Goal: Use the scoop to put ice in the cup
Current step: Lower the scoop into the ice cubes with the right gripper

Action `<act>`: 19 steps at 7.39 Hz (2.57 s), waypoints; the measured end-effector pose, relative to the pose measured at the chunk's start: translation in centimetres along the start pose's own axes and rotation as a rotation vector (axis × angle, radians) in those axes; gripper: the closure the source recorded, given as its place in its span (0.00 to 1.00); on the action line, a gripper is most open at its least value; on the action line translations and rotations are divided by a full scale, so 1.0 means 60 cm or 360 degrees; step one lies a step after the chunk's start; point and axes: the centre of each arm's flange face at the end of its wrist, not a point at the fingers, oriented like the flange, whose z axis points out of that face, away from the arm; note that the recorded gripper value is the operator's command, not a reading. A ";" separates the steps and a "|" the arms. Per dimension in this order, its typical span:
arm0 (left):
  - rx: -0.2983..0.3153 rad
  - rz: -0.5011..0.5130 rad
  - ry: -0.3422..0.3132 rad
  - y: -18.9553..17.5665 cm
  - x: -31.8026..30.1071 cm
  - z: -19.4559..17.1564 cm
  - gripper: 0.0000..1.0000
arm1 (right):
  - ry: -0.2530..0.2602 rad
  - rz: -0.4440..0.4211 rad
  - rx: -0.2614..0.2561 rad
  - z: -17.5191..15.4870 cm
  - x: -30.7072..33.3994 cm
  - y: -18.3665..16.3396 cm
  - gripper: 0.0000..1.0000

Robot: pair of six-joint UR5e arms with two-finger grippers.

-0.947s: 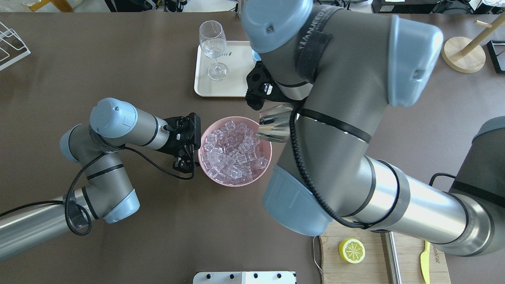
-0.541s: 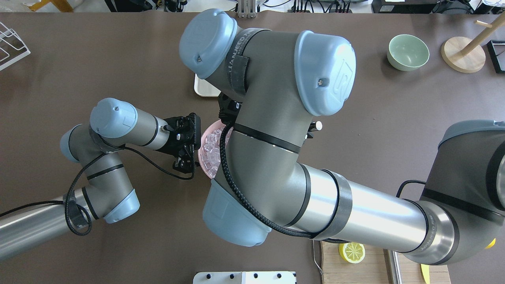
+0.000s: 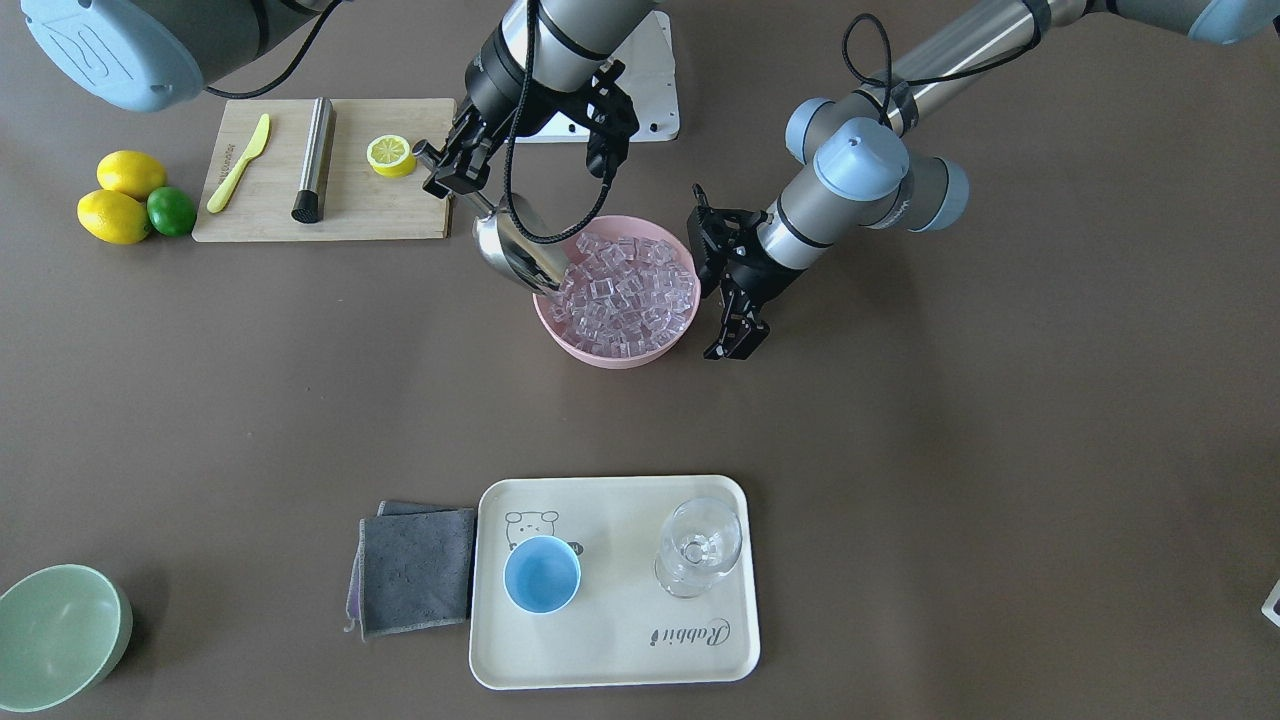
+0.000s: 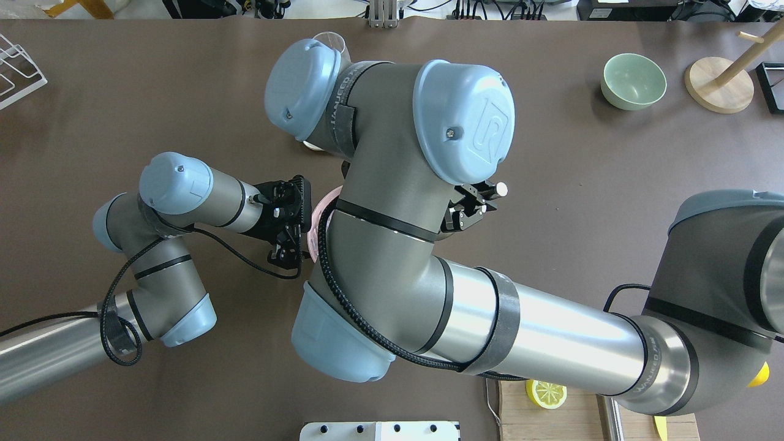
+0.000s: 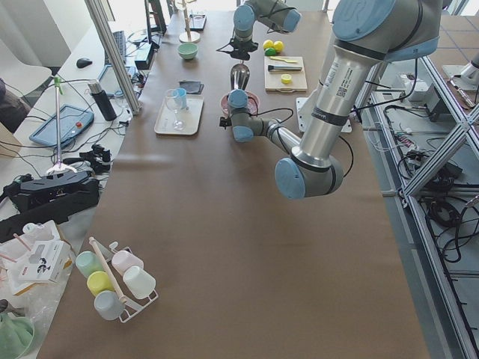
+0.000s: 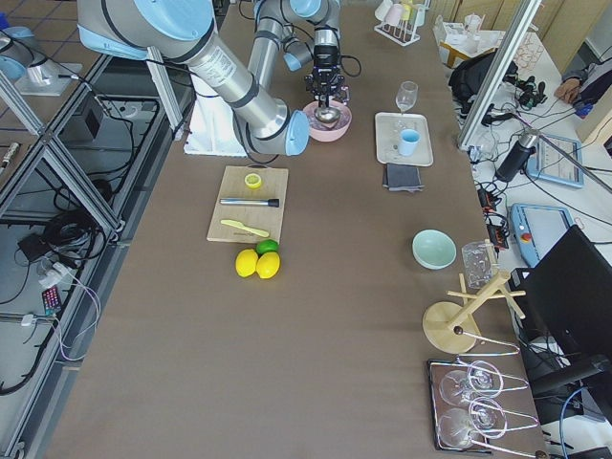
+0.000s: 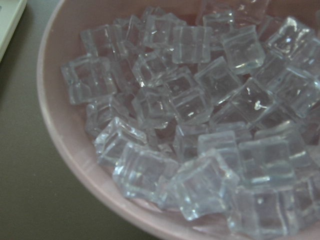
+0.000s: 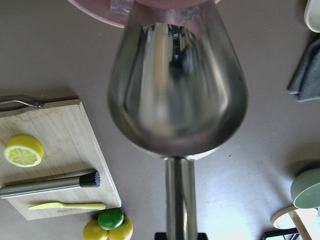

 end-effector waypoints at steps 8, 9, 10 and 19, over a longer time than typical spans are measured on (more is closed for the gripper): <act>-0.0001 -0.0001 0.0004 0.004 0.001 0.000 0.01 | 0.0040 -0.0074 -0.0135 0.007 0.000 -0.102 1.00; -0.0001 -0.0001 0.0004 0.004 0.001 0.000 0.01 | 0.0048 -0.0075 -0.0124 0.008 0.001 -0.108 1.00; -0.0001 -0.0001 0.0004 0.004 0.001 0.000 0.01 | 0.0055 -0.0077 -0.0108 0.008 -0.002 -0.118 1.00; -0.0001 -0.0001 0.0005 0.004 0.001 0.000 0.01 | 0.0175 -0.0082 0.0197 0.065 -0.045 -0.073 1.00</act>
